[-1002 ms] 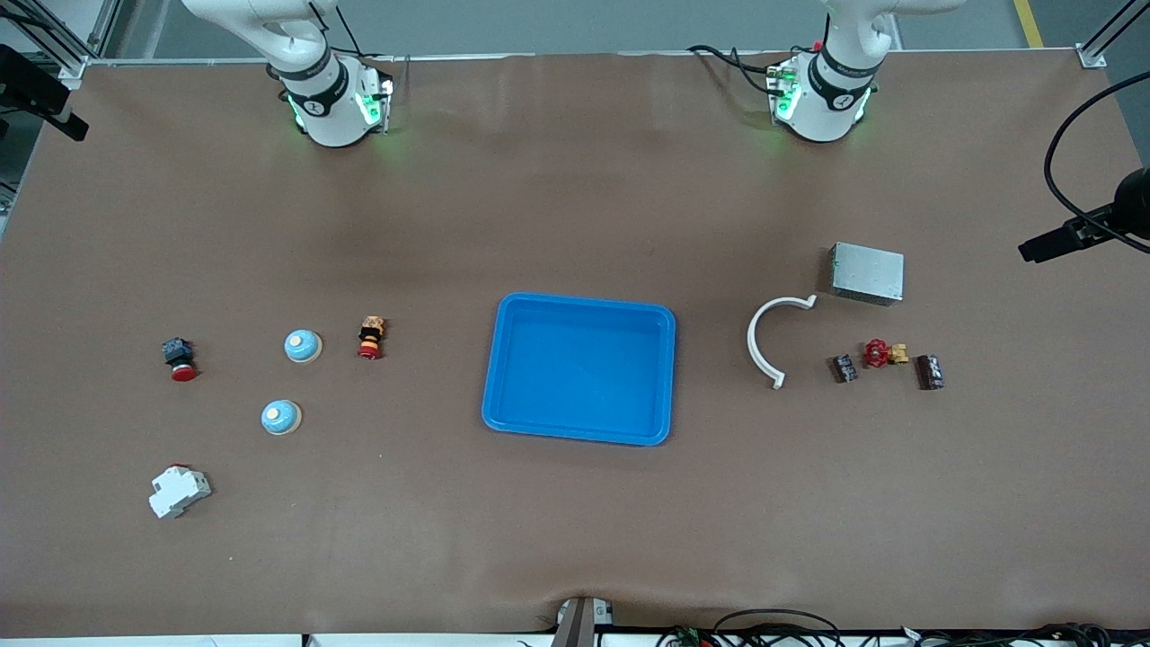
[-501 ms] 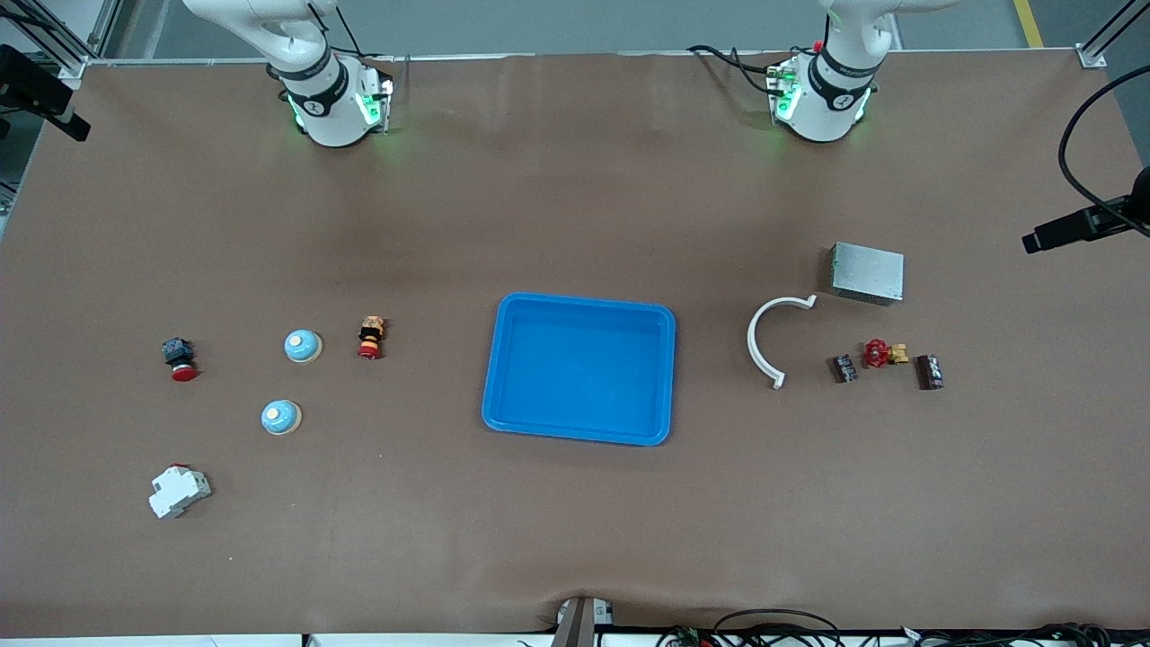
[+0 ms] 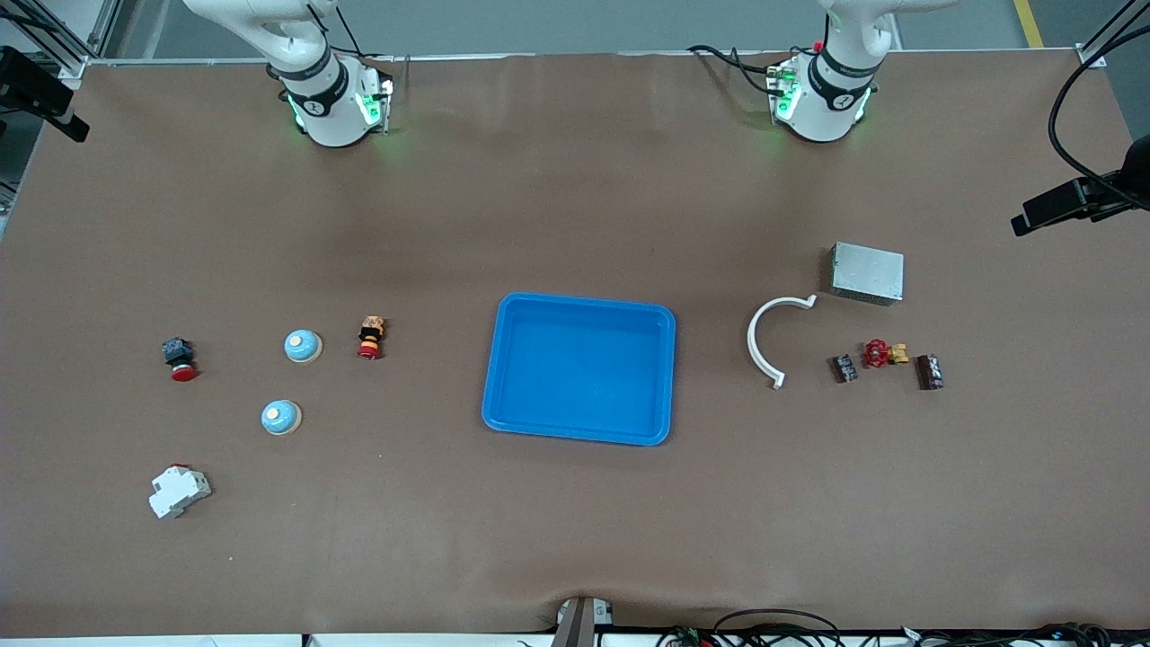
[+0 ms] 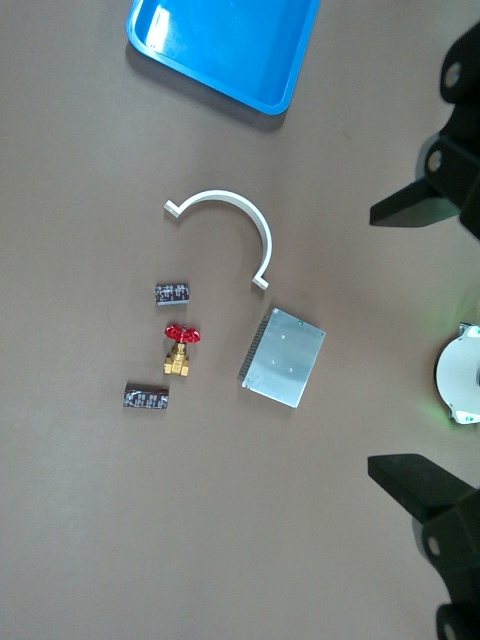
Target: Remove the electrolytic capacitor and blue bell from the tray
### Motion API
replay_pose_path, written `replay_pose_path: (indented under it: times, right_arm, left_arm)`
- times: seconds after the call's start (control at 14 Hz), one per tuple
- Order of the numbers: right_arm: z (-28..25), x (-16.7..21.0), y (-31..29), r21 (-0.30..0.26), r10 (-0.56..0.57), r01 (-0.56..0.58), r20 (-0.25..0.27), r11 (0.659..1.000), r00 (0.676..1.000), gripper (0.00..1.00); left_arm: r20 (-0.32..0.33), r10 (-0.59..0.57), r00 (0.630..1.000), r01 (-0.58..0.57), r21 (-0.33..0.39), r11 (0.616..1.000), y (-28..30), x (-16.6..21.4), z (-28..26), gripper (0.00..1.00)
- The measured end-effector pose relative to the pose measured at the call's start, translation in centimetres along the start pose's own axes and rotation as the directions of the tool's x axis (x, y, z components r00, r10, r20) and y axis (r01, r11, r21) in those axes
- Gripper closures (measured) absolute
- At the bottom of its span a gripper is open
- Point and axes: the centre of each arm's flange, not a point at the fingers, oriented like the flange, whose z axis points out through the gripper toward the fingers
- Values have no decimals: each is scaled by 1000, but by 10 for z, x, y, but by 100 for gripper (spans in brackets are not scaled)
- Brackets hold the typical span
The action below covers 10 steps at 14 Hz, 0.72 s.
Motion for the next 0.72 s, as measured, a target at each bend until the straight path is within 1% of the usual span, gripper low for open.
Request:
replay_pose_path:
  times: [0.07,0.21,0.43,0.5,0.64,0.72]
  right_arm:
    - [0,1,-1,-9,-13,13,-6,1000,1000,0]
    - [1,3,-4,-15,-26,26,-11,1000,1000,0]
    - [1,4,-4,-18,-30,30,-12,999,999,0]
    - [1,4,-5,-19,-31,31,-12,999,999,0]
    - [1,5,-6,-19,-34,33,-11,999,999,0]
    - [2,5,-7,-19,-34,34,-11,999,999,0]
  left_arm:
    - [-4,5,1000,-5,0,1000,0,-1,0,0]
    - [-33,32,999,-32,-3,999,4,-5,0,0]
    - [-118,99,988,-98,16,995,16,-29,5,0]
    - [-134,115,984,-112,24,993,20,-40,7,0]
    - [-148,119,982,-115,31,993,16,-56,12,0]
    - [-159,109,981,-105,30,994,9,-57,15,0]
